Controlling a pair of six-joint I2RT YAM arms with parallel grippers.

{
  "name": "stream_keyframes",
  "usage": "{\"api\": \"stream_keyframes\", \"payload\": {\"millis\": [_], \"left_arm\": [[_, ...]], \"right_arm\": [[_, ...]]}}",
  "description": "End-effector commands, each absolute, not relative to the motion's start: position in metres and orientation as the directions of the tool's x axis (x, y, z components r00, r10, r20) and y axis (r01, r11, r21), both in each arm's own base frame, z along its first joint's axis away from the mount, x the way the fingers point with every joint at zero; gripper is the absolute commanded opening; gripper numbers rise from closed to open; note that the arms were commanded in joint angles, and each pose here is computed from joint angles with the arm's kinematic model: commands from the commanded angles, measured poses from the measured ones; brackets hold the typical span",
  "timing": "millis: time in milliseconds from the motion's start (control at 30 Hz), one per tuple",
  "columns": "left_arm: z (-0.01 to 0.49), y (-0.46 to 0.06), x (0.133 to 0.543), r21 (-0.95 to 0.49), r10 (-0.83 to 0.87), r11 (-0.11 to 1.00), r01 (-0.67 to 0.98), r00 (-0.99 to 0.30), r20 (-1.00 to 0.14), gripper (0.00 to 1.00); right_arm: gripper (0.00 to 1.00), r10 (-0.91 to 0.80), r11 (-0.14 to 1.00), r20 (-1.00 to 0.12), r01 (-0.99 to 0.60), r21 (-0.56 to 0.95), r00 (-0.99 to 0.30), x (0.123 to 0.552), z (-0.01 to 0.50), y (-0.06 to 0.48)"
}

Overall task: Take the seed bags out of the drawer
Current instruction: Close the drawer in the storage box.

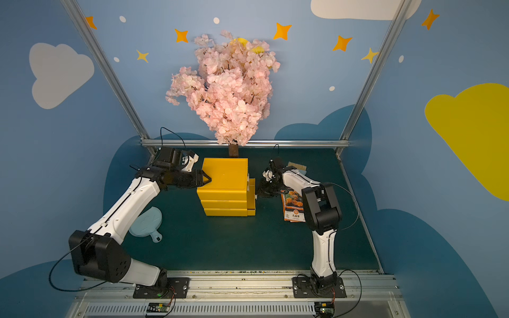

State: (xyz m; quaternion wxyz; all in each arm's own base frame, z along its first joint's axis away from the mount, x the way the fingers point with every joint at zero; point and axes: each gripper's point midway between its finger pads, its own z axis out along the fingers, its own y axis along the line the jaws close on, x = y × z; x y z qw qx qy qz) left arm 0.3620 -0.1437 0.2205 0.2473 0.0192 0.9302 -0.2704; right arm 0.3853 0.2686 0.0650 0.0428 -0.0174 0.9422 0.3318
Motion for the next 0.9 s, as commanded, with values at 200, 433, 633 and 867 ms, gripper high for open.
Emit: {"api": "stream_keyframes", "payload": {"millis": [200, 433, 633, 867], "left_arm": [[0.186, -0.146, 0.332, -0.479, -0.051, 0.869, 0.121, -0.942, -0.331, 0.6], [0.185, -0.145, 0.331, -0.476, -0.053, 0.871, 0.117, -0.943, -0.329, 0.6], [0.188, -0.145, 0.331, -0.476, -0.055, 0.871, 0.12, -0.94, -0.337, 0.6], [0.206, -0.143, 0.336, -0.462, -0.057, 0.877, 0.134, -0.925, -0.375, 0.61]], "right_arm": [[0.38, -0.002, 0.617, -0.031, -0.026, 0.787, -1.0, 0.386, 0.069, 0.306], [0.41, -0.01, 0.547, 0.0, -0.006, 0.837, -1.0, 0.384, 0.069, 0.316], [0.43, -0.02, 0.533, 0.004, -0.007, 0.846, -1.0, 0.382, 0.07, 0.317], [0.43, -0.004, 0.586, -0.02, -0.019, 0.81, -1.0, 0.381, 0.073, 0.298]]}}
